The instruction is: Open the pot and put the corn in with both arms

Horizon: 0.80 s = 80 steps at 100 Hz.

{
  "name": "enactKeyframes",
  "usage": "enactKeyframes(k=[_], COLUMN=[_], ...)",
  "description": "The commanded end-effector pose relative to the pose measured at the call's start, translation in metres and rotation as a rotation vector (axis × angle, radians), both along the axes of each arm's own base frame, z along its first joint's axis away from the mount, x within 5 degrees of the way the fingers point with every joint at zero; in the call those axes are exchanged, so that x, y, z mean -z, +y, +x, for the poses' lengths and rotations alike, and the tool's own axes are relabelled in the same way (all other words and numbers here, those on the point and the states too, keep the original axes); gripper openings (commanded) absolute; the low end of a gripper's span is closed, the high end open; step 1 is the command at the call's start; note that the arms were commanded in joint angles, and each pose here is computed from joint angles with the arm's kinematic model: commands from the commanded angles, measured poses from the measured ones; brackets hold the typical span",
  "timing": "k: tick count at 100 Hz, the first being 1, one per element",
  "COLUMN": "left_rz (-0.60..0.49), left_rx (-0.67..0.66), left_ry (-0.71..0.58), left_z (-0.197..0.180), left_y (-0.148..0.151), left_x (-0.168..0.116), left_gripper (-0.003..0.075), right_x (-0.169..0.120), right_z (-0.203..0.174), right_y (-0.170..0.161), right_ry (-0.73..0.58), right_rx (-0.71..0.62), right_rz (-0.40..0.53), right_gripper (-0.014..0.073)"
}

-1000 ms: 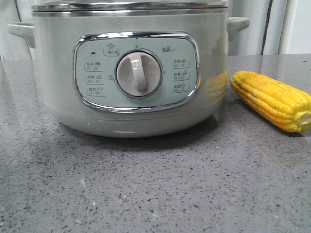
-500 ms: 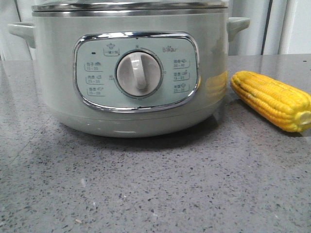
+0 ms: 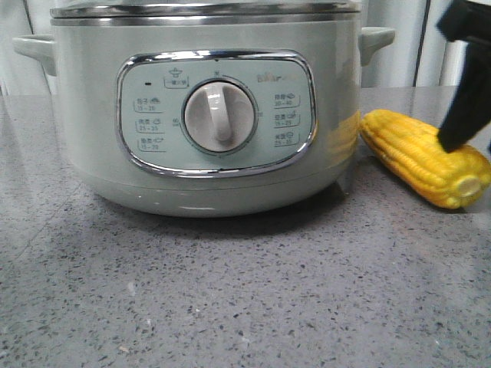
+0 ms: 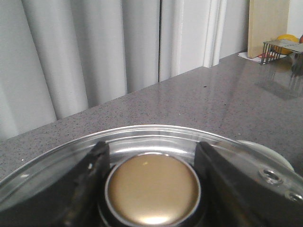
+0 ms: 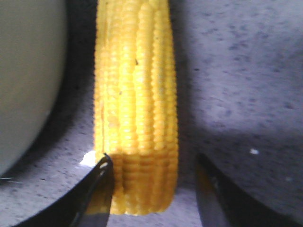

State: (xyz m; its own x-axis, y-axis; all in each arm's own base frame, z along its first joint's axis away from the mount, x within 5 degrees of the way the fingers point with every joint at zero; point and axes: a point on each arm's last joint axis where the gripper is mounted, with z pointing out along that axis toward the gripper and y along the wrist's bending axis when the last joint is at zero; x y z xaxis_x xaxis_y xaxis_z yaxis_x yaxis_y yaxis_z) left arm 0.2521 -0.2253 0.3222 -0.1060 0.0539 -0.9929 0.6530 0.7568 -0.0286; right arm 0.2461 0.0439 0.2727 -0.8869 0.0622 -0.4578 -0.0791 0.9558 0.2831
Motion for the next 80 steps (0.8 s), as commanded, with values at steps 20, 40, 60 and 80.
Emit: enactKeyframes(k=[20,40,60,80], left_rz=[-0.102,-0.117,-0.146,-0.135], left_rx=[0.003,0.005,0.007,0.033], left_ry=[-0.116,-0.145,-0.19,-0.282], left_z=[-0.004,-0.008,-0.013,-0.016], left_y=[0.001,0.004,0.008,0.007], left_x=[-0.029,-0.037,-0.05,-0.074], left_gripper=[-0.002,-0.002,-0.002,-0.002], right_x=[0.007,0.011,0.011,-0.005], right_z=[0.017,0.019,0.016,0.006], right_y=[0.017,0.018,0.018,0.014], right_ry=[0.002,0.017,0.037,-0.002], right_rx=[-0.043,-0.045,-0.061,-0.041], right_rz=[0.007,0.005,0.003,0.019], right_gripper=[0.0324,0.0101,-0.0064,-0.0064])
